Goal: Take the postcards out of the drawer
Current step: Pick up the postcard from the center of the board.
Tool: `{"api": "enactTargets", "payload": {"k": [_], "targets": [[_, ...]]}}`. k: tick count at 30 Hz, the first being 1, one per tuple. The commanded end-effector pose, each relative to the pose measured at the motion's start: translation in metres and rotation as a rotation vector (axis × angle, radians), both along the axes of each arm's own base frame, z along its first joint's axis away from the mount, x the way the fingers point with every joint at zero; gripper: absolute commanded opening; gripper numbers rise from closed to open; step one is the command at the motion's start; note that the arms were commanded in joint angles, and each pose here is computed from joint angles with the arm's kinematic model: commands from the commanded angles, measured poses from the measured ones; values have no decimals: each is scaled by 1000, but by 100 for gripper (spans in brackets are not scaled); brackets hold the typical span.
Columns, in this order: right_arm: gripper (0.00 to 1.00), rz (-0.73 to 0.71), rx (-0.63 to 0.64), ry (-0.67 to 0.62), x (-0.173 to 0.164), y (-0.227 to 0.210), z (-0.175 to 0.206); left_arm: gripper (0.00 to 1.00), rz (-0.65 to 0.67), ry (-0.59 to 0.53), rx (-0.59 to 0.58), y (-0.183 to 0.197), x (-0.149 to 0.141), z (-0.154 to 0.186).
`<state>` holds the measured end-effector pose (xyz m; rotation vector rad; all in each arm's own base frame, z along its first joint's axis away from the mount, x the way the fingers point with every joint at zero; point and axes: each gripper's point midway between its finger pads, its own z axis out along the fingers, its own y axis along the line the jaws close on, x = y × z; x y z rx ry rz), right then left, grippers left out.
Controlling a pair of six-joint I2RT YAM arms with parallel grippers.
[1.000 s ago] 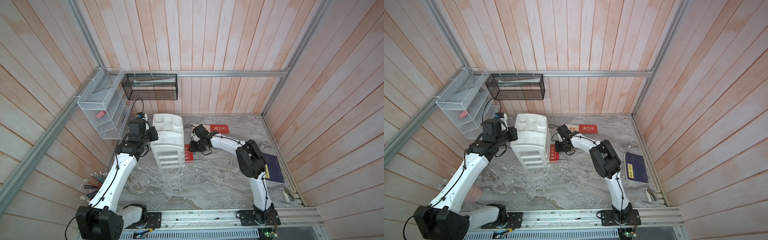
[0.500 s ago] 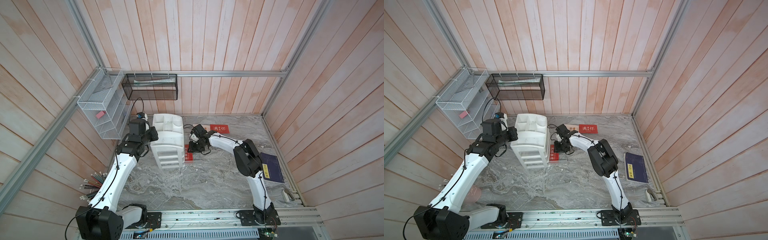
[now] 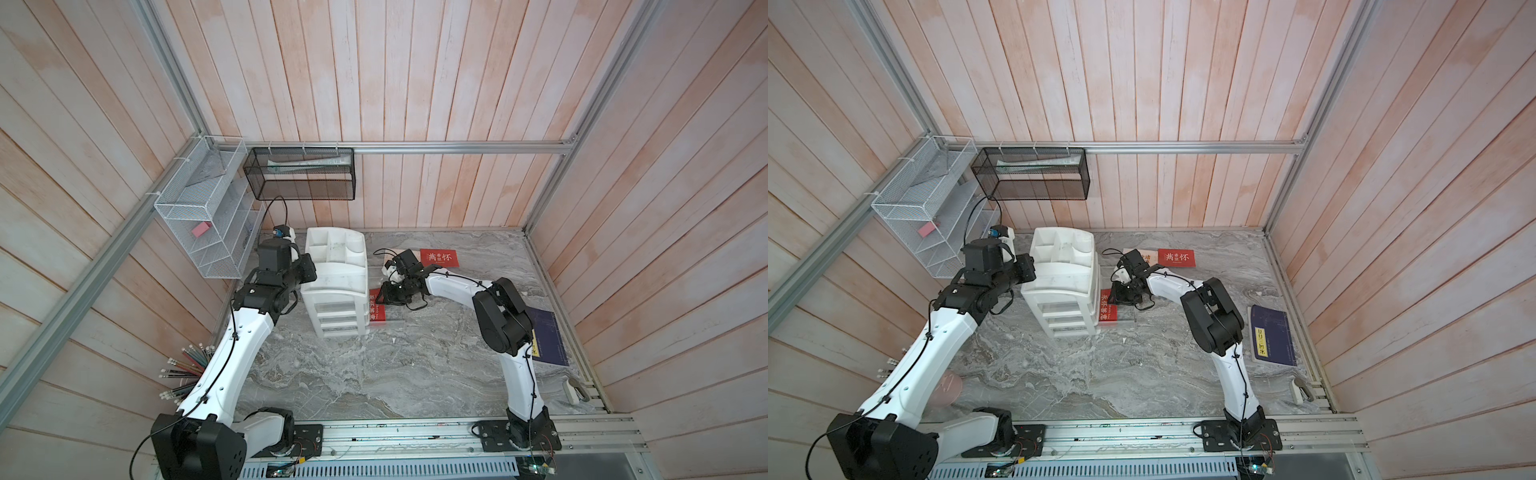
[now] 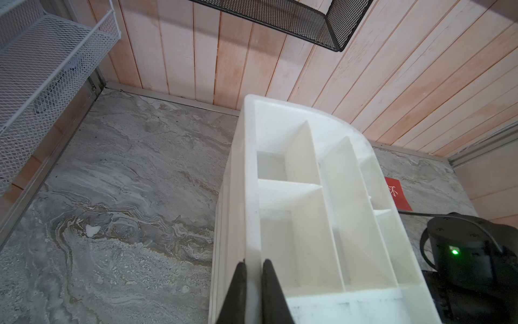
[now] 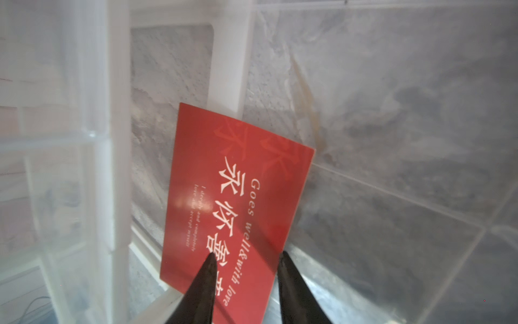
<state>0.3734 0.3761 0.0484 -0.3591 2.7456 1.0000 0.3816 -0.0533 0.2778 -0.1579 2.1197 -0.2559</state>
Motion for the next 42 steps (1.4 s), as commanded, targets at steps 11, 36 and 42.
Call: {"api": "enactTargets", "payload": {"k": [11,36,42], "targets": [[36,26,189,51,-13,7,18,9,-20,19,44,3,-6,-9],[18,17,205,58,-14,4,15,9,-39,3,42,0,-5,-4],[7,17,196,61,-14,3,11,9,-50,-14,45,-1,-5,4]]}}
